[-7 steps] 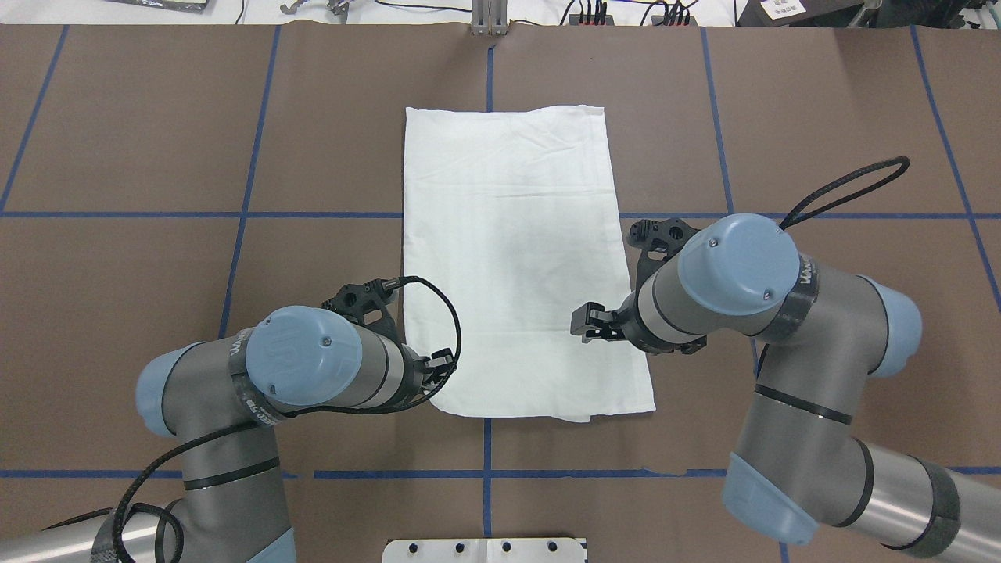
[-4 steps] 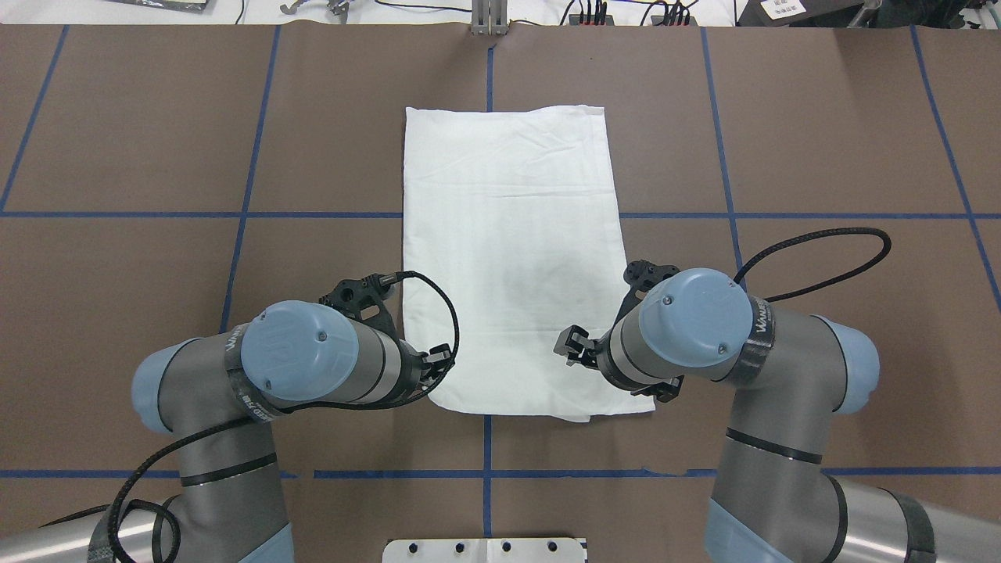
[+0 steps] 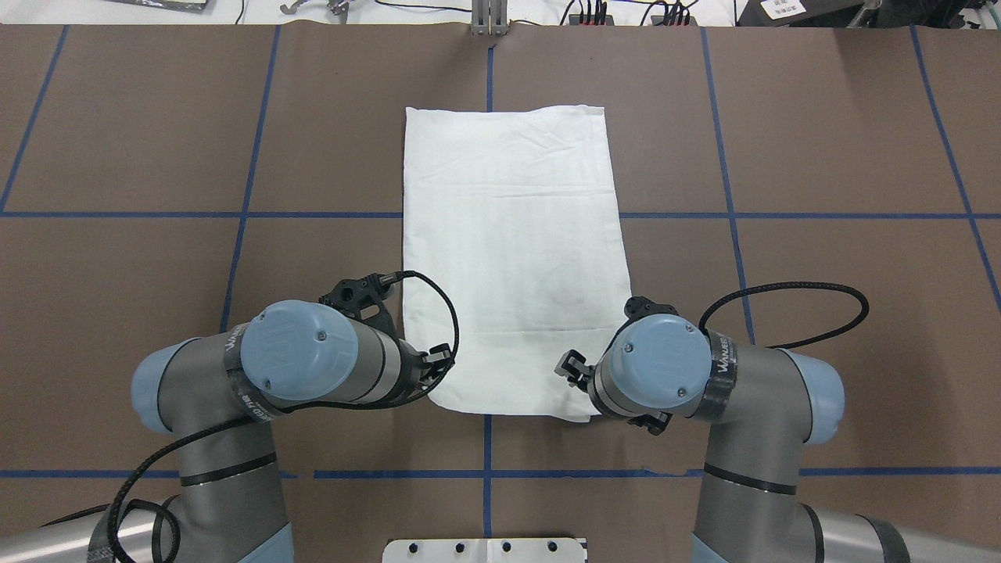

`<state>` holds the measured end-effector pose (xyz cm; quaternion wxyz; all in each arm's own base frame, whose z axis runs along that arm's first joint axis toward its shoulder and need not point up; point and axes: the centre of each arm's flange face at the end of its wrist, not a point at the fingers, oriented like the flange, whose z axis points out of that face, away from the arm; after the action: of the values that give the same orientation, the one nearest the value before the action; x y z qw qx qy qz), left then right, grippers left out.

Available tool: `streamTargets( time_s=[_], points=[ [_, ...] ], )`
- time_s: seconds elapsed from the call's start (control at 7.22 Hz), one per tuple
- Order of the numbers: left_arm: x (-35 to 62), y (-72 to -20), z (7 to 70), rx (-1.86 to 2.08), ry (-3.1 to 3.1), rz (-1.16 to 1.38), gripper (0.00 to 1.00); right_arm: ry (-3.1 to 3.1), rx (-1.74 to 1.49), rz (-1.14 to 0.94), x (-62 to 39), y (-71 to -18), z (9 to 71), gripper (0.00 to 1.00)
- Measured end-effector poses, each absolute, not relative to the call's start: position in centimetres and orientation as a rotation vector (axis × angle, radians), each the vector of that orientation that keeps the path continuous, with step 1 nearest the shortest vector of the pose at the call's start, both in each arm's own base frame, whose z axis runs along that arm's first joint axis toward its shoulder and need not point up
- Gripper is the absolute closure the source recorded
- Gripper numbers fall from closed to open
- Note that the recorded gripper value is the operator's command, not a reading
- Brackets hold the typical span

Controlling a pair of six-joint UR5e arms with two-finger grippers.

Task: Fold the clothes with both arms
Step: 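Move both grippers toward the shirt edges nearest the robot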

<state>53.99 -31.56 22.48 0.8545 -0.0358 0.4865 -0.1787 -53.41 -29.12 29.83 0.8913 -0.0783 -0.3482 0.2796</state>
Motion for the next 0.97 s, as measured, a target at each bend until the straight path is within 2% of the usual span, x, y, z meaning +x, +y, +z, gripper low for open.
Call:
streamTargets(
  time_s=[0.97],
  points=[
    [53.8,-31.8,22.4,-0.072,1.026,-0.379,1.00,-0.693,-0.148,0.567,-55.4,-29.1,30.4,0.00]
  ],
)
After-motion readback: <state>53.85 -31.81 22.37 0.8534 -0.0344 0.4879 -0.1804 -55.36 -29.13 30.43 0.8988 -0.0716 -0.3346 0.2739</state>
